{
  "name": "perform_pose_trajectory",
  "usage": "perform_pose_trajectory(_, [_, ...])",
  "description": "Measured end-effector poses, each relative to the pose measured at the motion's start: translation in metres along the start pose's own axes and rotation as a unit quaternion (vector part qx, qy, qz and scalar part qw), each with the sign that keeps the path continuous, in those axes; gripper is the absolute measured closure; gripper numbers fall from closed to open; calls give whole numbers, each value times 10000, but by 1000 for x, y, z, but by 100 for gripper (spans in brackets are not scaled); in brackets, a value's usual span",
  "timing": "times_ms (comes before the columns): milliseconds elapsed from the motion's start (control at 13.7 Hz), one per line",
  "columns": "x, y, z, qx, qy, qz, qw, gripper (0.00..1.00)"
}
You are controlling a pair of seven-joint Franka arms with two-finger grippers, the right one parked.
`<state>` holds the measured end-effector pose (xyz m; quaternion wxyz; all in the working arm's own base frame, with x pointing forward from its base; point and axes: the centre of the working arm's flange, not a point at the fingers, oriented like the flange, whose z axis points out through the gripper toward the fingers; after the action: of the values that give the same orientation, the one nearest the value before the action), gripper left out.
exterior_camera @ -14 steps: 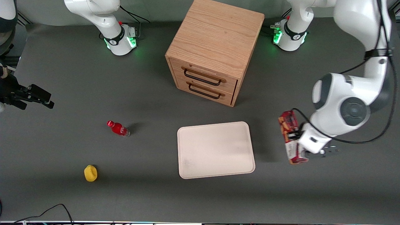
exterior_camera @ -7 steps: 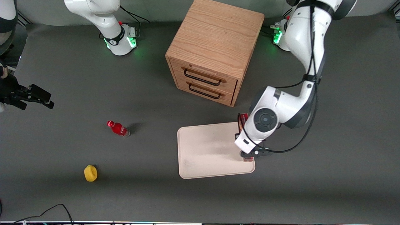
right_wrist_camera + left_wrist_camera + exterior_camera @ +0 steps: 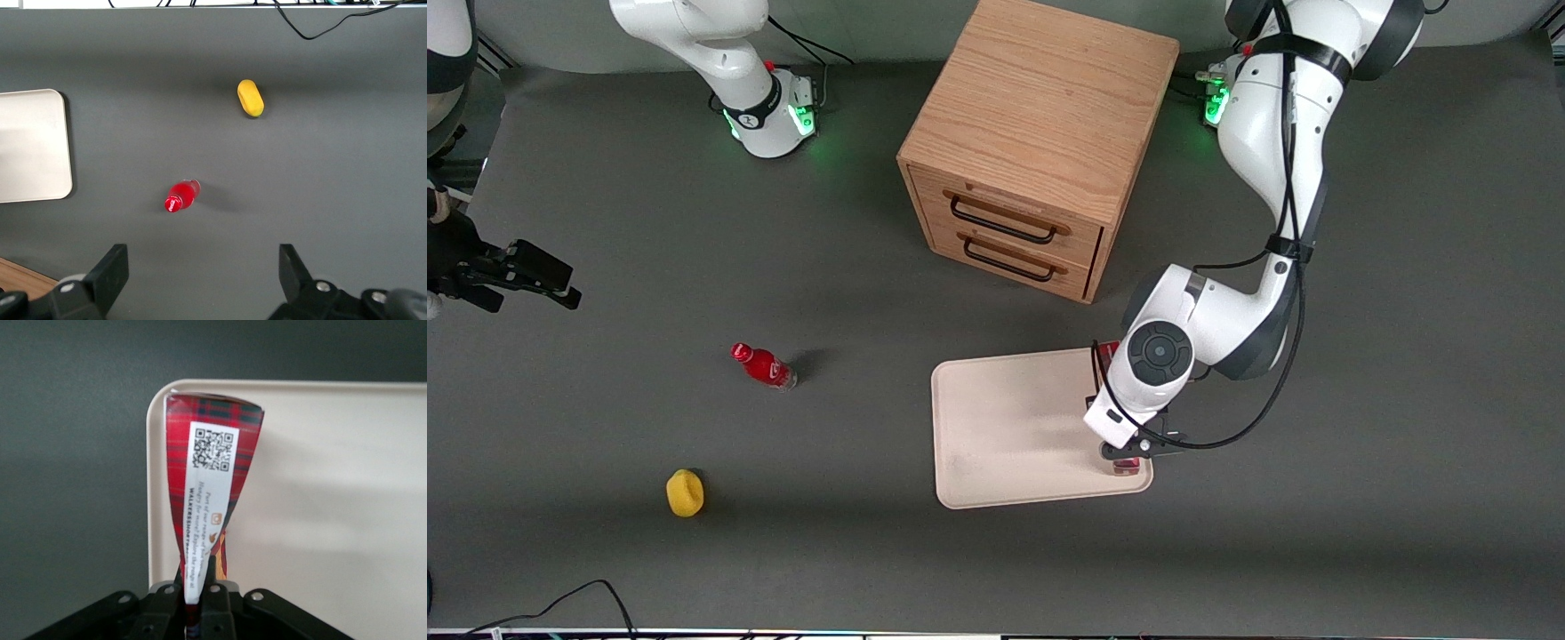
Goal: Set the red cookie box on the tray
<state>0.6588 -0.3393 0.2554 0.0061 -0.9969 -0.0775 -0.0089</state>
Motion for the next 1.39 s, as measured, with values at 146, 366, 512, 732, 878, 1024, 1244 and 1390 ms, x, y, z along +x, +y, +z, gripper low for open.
perform_pose_trajectory(146, [1, 1, 4, -33, 37, -76, 10000, 92])
perform_pose_trajectory(366, [3, -2, 6, -14, 36, -106, 9999, 76])
perform_pose_trajectory(512, [6, -5, 5, -16, 47, -138, 9999, 54])
perform_pose_trajectory(732, [21, -20, -11, -25, 89, -301, 9995, 22])
perform_pose_trajectory(878, [38, -48, -52, 55, 3, -465, 9989, 1])
perform_pose_trajectory(1024, [53, -96, -117, 120, -67, -266, 9996, 0])
perform_pose_trajectory(1244, [65, -183, -197, 165, -113, -72, 9998, 0])
perform_pose_trajectory(1390, [74, -238, -220, 141, -31, 114, 9998, 0])
